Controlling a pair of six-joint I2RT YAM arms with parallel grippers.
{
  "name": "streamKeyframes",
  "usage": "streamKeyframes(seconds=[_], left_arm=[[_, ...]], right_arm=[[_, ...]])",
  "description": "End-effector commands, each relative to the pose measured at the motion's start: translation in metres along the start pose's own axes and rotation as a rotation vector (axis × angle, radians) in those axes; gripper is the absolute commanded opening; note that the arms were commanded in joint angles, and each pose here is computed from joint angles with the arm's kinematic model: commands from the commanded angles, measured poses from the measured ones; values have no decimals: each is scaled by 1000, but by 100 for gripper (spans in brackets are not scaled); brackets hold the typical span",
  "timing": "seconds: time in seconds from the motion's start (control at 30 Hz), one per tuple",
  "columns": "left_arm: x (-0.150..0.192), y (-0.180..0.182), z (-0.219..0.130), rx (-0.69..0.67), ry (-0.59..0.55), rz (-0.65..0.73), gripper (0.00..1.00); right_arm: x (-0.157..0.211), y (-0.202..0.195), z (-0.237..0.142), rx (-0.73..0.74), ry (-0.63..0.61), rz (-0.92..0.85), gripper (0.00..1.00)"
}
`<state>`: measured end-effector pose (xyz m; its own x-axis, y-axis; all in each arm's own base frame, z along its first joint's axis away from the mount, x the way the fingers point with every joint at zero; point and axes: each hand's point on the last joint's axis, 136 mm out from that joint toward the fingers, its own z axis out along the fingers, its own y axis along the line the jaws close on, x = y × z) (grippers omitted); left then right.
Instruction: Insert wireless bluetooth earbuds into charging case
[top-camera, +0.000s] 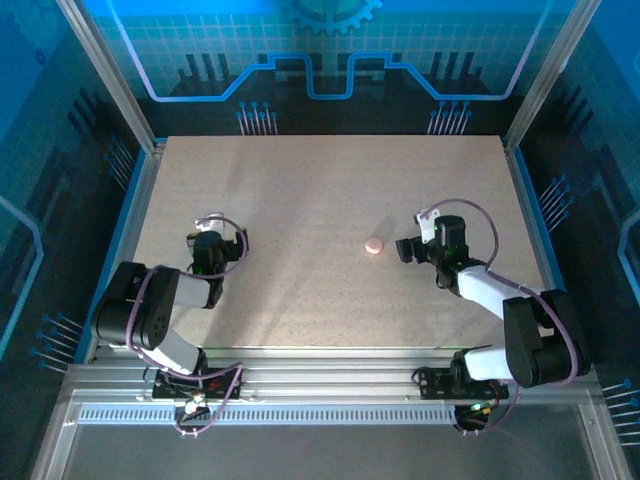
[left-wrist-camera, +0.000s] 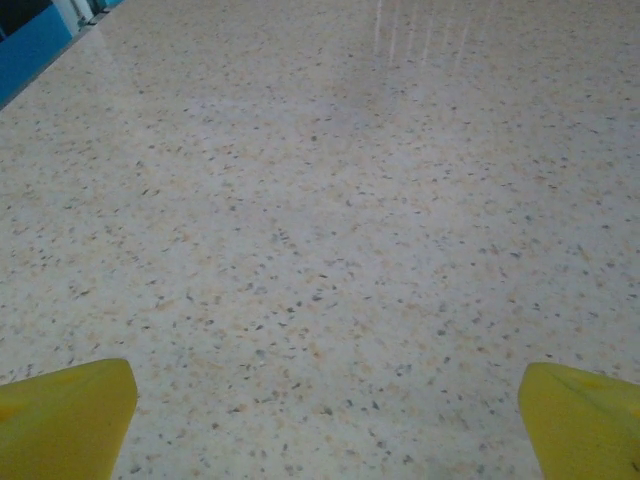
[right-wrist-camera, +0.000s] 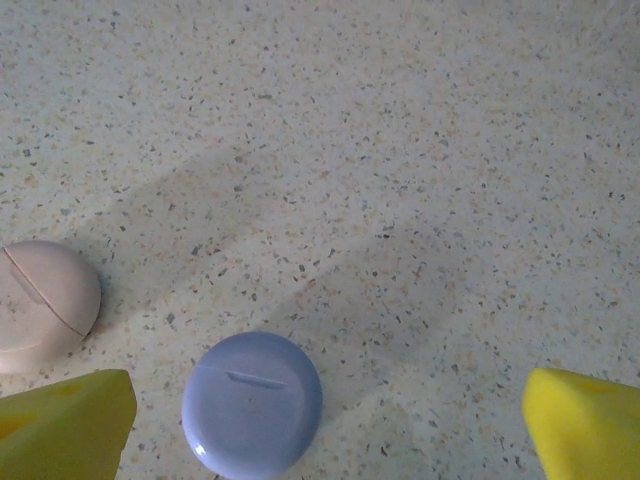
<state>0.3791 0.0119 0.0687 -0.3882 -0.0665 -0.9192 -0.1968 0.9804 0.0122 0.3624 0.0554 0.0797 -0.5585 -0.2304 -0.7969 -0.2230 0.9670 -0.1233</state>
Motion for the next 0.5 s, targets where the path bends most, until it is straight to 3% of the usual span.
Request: streamKeyframes(seconds=[0.0, 0.13, 0.3, 0.47], left_arm=[[-34, -2, 0, 11, -124, -13, 99], [-33, 3, 3, 25, -97, -49, 99], [-33, 3, 3, 29, -99, -46, 99], [-34, 2, 3, 30, -99, -45, 99]], right_arm=[[-45, -7, -1, 14, -228, -20, 100], [-39, -11, 5, 13, -234, -2, 100], [-28, -17, 3, -8, -329, 44, 100], [-27, -23, 15, -59, -247, 95, 100]])
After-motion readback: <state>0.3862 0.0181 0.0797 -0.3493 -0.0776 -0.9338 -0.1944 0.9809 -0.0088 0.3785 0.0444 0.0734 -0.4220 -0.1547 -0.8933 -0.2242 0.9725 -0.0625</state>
